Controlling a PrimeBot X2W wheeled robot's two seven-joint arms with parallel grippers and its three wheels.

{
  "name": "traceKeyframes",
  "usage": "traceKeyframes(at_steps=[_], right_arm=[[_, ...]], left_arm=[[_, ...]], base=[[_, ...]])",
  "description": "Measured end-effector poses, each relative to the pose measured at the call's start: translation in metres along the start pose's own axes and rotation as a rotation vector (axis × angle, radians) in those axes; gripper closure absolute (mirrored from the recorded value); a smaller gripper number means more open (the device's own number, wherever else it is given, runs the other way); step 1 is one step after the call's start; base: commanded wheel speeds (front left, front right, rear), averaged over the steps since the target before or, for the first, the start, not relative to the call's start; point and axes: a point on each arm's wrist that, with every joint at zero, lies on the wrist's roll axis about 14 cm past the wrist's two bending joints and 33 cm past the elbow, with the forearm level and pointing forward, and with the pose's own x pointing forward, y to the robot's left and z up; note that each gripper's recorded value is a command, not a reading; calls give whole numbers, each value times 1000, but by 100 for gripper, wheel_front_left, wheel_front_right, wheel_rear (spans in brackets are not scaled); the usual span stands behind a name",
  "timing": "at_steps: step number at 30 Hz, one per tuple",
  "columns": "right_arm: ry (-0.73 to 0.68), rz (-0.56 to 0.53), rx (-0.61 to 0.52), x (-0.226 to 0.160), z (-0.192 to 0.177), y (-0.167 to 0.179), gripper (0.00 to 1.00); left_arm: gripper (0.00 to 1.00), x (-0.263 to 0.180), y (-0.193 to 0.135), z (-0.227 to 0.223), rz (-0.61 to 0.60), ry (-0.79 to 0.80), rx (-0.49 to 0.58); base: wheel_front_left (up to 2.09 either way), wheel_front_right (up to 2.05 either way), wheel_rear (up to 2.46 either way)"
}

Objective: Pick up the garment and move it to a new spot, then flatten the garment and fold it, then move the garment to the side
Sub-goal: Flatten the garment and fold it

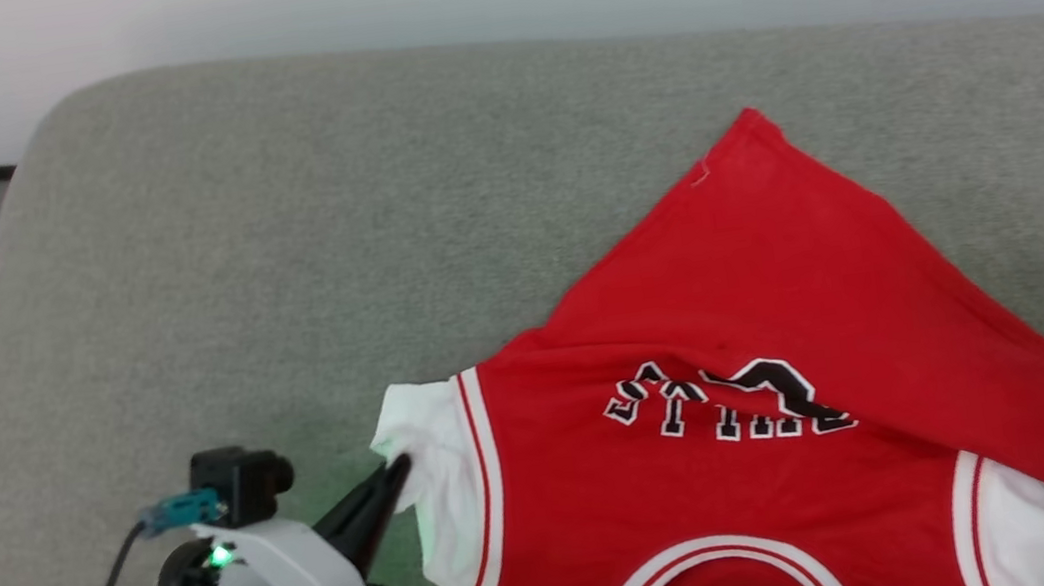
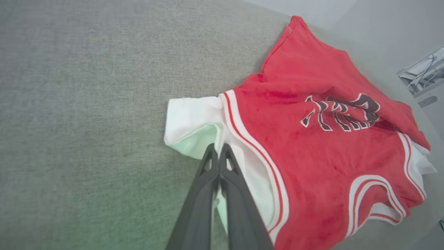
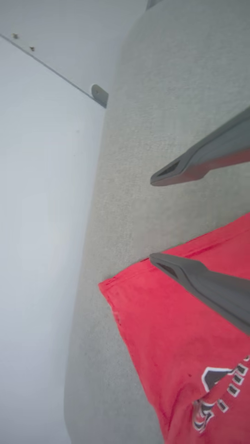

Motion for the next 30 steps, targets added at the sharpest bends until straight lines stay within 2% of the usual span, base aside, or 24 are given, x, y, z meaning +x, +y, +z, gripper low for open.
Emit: traceKeyframes(at_steps=[5,11,16,22,26,30], right_arm=[[-41,90,-6,43,27,29,0],[68,188,-24,101,26,59,0],[251,226,-75,142,-3,71,0],[451,298,-113,170,-41,97,0],[554,326,-105,182,-64,108,0],[608,332,-111,194,-72,112,0]], left_arm=[[100,2,-2,-2,-7,1,-6],[100,12,-7,-5,-30,6,-17],[100,22,-8,-6,-43,6,-21],[100,25,0,-12,-19,14,-38],[100,24,10,-21,11,28,-58],[100,21,20,-29,43,42,-73]], base=[[0,0,0],[0,0,0],[0,0,0],[0,0,0],[0,0,0],[0,0,0]])
